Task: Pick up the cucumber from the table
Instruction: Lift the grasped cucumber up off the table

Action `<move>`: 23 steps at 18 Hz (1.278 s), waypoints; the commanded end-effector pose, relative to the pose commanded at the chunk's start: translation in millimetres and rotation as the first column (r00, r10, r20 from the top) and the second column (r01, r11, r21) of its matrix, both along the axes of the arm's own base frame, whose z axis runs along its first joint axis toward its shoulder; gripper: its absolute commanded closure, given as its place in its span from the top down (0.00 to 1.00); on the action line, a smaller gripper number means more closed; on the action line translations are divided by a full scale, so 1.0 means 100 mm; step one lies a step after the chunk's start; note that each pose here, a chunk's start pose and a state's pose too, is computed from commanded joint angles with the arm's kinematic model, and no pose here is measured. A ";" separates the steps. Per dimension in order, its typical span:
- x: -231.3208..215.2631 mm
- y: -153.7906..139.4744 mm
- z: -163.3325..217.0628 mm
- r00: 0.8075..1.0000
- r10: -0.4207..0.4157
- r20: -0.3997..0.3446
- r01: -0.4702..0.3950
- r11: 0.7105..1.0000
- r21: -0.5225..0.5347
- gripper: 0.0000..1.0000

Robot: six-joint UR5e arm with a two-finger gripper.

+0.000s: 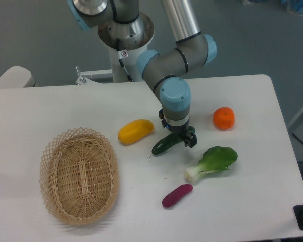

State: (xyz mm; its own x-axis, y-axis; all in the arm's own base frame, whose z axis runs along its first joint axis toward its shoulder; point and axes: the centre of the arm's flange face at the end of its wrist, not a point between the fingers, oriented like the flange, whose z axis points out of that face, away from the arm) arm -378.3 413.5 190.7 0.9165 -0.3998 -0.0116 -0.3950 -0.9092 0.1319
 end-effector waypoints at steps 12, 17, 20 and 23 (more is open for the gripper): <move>-0.16 0.09 0.22 0.999 0.003 -0.035 -0.003 1.000 0.023 0.26; -0.24 0.16 0.54 0.999 0.001 -0.043 0.001 1.000 0.030 0.26; -0.30 0.29 0.92 1.000 0.006 -0.015 -0.004 0.996 0.086 0.26; -0.37 0.44 1.30 0.999 0.018 0.040 -0.026 0.978 0.208 0.26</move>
State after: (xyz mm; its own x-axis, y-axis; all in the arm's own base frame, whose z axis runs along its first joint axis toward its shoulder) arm -415.3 457.3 321.0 0.9263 -0.3722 -0.0581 -0.3759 -0.9236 -0.0756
